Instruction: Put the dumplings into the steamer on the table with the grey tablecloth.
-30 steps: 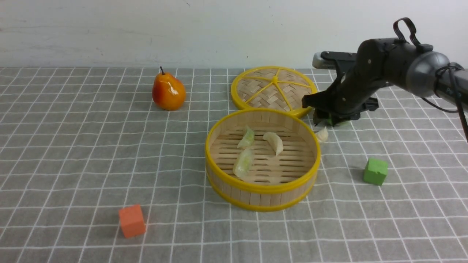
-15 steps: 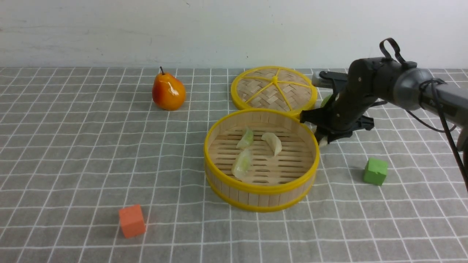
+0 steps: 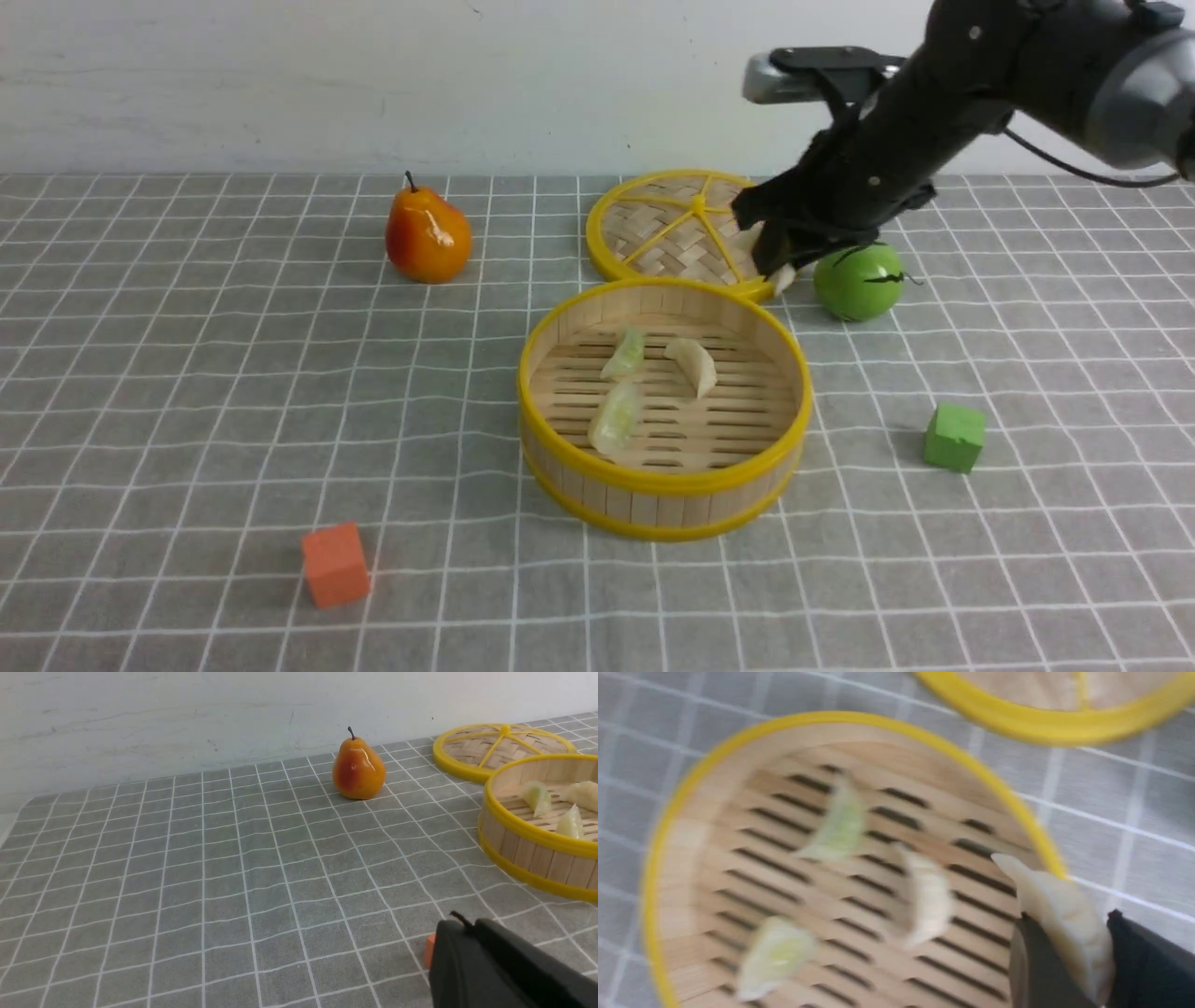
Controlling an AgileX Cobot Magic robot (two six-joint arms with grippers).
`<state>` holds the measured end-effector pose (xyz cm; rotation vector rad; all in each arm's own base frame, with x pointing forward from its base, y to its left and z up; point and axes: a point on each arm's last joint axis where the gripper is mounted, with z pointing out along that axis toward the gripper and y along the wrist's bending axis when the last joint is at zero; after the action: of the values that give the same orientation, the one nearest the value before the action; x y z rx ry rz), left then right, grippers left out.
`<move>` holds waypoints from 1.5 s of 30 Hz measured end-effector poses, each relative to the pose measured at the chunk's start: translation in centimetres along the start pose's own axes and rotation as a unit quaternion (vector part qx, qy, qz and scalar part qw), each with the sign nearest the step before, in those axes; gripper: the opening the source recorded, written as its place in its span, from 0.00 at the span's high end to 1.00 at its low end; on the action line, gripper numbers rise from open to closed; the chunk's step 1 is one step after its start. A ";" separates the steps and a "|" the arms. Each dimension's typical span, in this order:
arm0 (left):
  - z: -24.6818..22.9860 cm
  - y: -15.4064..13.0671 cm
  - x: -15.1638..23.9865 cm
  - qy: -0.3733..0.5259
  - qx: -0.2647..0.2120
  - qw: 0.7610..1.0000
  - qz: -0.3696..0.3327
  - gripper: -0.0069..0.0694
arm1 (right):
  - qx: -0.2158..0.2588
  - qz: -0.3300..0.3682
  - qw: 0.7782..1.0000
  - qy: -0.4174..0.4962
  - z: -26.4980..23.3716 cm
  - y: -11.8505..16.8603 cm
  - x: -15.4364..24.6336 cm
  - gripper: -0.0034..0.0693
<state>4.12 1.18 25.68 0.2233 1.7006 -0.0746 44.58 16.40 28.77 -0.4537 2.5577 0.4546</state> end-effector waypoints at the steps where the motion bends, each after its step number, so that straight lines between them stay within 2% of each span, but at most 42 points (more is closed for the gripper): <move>1: 0.0 0.0 0.0 0.000 0.000 1.000 0.000 0.88 | -0.012 -0.010 1.000 0.010 0.6 1.1 0.2 0.70; 4: 0.0 0.0 0.0 0.000 0.000 1.000 0.000 0.88 | -0.024 -0.034 0.997 0.057 3.8 3.4 1.5 0.70; 8: 0.0 0.0 0.0 0.000 0.000 1.000 0.000 0.87 | 0.020 -0.058 0.991 0.122 8.6 4.1 3.7 0.69; 11: 0.0 0.0 0.0 0.000 0.000 1.000 0.000 0.87 | 0.048 -0.041 0.989 0.137 9.6 4.0 4.3 0.62; 13: 0.0 0.0 0.0 0.000 0.000 1.000 0.000 0.87 | 0.063 -0.035 0.987 0.145 9.6 3.9 4.5 0.51; 15: 0.0 0.0 0.0 0.000 0.000 1.000 0.000 0.86 | 0.068 -0.033 0.985 0.153 9.3 3.9 4.5 0.44; 18: 0.0 0.0 0.0 0.000 0.000 1.000 0.000 0.86 | 0.069 -0.051 0.983 0.164 7.2 4.3 4.0 0.33; 20: 0.0 0.0 0.0 0.000 0.000 1.000 0.000 0.86 | 0.068 -0.063 0.983 0.156 5.5 4.7 3.4 0.30; 24: 0.0 0.0 0.0 0.000 0.000 1.000 0.000 0.85 | 0.068 -0.107 0.990 0.056 -4.2 6.6 0.9 0.29; 25: 0.0 0.0 0.0 0.000 0.000 1.000 0.000 0.85 | 0.070 -0.117 0.991 0.015 -8.4 7.3 0.6 0.32; 26: 0.0 0.0 0.0 0.000 0.000 1.000 0.000 0.85 | 0.071 -0.119 0.990 0.004 -9.6 7.4 0.6 0.34; 28: 0.0 0.0 0.0 0.000 0.000 1.000 0.000 0.85 | 0.071 -0.132 0.987 -0.052 -15.5 8.3 1.0 0.42; 30: 0.0 0.0 0.0 0.000 0.000 1.000 0.000 0.85 | 0.069 -0.137 0.984 -0.095 -20.5 8.9 2.4 0.56; 32: 0.0 0.0 0.0 0.000 0.000 1.000 0.000 0.85 | 0.061 -0.139 0.981 -0.121 -24.3 9.3 4.6 0.74; 35: 0.0 0.0 0.0 0.000 0.000 1.000 0.000 0.85 | 0.054 -0.140 0.976 -0.157 -27.3 9.3 8.3 0.94; 39: 0.0 0.0 0.0 0.002 -0.001 1.000 0.000 0.85 | 0.053 -0.144 0.963 -0.223 -27.8 8.6 12.6 0.98; 42: 0.0 0.0 0.0 0.002 -0.001 1.000 0.000 0.84 | 0.053 -0.142 0.944 -0.294 -25.7 7.5 16.7 0.98; 45: 0.0 0.0 0.1 0.003 -0.002 1.000 0.000 0.84 | 0.048 -0.134 0.935 -0.325 -23.1 6.6 19.3 0.98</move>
<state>4.12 1.22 25.63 0.2211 1.7068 -0.0709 16.56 8.61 39.11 -0.5051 1.8379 0.3086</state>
